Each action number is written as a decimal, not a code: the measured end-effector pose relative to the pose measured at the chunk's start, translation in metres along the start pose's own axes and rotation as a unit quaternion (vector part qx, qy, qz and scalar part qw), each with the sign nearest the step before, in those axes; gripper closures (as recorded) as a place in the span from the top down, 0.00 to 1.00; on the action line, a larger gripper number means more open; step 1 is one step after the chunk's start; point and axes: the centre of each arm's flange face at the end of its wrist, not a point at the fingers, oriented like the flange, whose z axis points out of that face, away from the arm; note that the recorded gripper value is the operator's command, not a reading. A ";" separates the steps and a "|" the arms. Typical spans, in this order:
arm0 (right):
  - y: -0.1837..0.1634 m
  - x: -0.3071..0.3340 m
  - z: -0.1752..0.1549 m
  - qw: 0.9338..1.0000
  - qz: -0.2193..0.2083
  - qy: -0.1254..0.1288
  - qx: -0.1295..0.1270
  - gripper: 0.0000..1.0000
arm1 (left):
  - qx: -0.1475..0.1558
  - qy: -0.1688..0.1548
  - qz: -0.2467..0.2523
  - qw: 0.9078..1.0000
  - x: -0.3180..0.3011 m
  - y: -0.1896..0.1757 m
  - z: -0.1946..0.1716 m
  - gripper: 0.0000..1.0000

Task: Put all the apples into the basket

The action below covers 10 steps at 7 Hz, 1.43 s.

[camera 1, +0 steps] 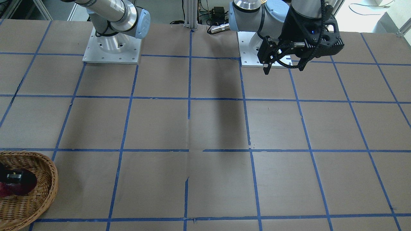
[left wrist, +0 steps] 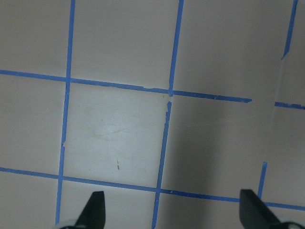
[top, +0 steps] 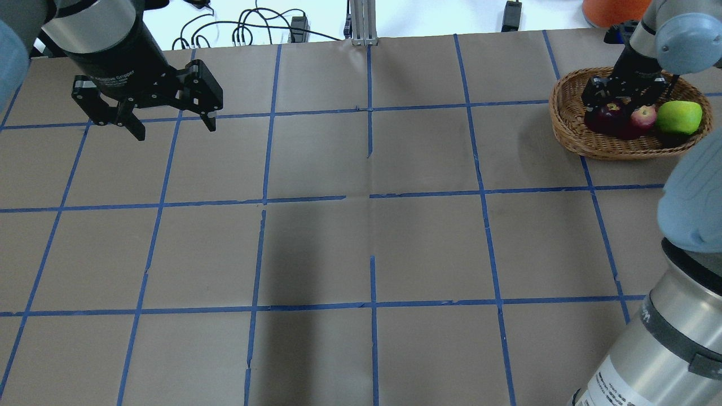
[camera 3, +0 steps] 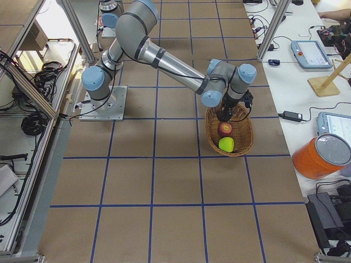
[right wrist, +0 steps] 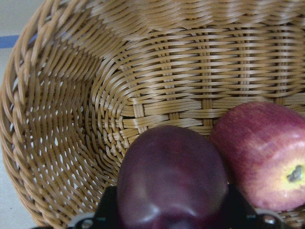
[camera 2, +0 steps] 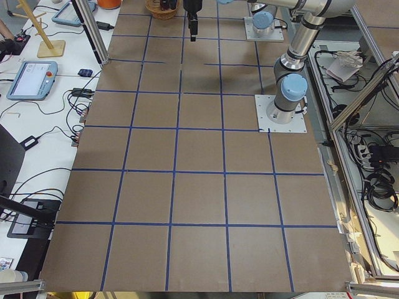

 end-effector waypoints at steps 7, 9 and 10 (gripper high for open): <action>0.086 -0.044 -0.142 0.999 -0.046 -0.006 -0.014 1.00 | 0.000 0.000 0.000 1.000 0.000 0.000 0.000 1.00; 0.138 -0.118 -0.193 0.999 -0.047 -0.016 -0.014 1.00 | 0.000 0.000 0.000 1.000 0.000 0.000 -0.001 1.00; 0.164 -0.162 -0.201 0.998 -0.051 -0.019 -0.016 1.00 | 0.001 0.000 0.000 1.000 0.000 0.000 -0.001 1.00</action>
